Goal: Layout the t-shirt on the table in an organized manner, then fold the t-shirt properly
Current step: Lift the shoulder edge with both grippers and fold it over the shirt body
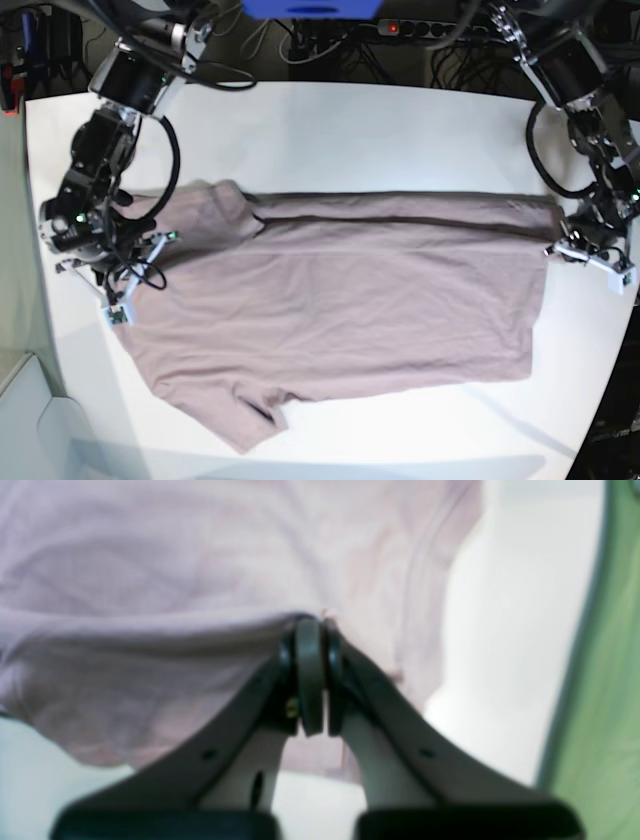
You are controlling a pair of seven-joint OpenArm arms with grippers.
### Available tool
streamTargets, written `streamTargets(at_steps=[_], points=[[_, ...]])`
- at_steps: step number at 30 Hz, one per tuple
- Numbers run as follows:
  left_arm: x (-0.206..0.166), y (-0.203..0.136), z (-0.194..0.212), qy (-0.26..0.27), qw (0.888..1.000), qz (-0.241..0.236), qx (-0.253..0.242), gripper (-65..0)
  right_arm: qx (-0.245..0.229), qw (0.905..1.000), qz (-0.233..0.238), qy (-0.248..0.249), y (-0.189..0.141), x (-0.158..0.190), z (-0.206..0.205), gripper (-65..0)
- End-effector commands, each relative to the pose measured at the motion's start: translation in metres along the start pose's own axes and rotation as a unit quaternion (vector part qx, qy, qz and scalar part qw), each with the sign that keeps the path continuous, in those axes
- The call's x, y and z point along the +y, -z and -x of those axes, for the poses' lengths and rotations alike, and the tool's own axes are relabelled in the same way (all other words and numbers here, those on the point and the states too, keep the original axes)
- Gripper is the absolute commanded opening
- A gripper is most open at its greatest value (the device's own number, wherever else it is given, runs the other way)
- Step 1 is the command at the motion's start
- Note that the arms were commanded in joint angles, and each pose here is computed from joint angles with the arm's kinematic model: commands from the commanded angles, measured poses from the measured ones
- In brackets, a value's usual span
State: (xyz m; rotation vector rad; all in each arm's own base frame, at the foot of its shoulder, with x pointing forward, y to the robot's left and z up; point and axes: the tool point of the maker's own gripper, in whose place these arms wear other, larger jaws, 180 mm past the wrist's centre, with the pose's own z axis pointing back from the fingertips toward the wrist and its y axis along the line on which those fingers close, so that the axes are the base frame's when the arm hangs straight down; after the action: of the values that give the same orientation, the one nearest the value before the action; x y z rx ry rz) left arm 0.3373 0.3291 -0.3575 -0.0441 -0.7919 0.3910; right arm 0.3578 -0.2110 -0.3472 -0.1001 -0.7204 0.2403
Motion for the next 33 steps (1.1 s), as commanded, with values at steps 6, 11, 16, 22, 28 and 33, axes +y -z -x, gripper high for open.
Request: streamTargets(at_steps=[6, 11, 16, 22, 28, 33], points=[[0.0, -0.005, -0.028, 0.004, 0.999, 0.001, -0.036, -65.0, -0.04, 0.9991, 0.014, -0.006, -0.006, -0.013, -0.029, -65.0], [-0.002, -0.005, -0.034, 0.004, 0.999, 0.004, -0.041, -65.0, -0.026, 0.9996, -0.005, 0.001, 0.007, -0.006, -0.026, -65.0], [-0.002, -0.005, -0.034, 0.003, 0.999, 0.004, -0.042, -65.0, -0.018, 0.9997, -0.016, 0.005, 0.015, -0.003, -0.024, -65.0], [-0.003, -0.001, -0.028, 0.002, 1.0, 0.005, -0.03, -64.7, -0.005, 0.9998, -0.017, 0.004, 0.019, -0.007, -0.018, -64.0], [0.0, 0.01, -0.013, 0.009, 1.0, 0.007, 0.005, -45.1, -0.004, 1.0, -0.005, -0.002, 0.016, -0.018, -0.016, -41.1], [0.0, 0.009, -0.017, 0.02, 1.0, 0.006, 0.001, -21.0, -0.012, 0.9997, 0.017, -0.009, 0.005, -0.031, -0.016, -36.3]])
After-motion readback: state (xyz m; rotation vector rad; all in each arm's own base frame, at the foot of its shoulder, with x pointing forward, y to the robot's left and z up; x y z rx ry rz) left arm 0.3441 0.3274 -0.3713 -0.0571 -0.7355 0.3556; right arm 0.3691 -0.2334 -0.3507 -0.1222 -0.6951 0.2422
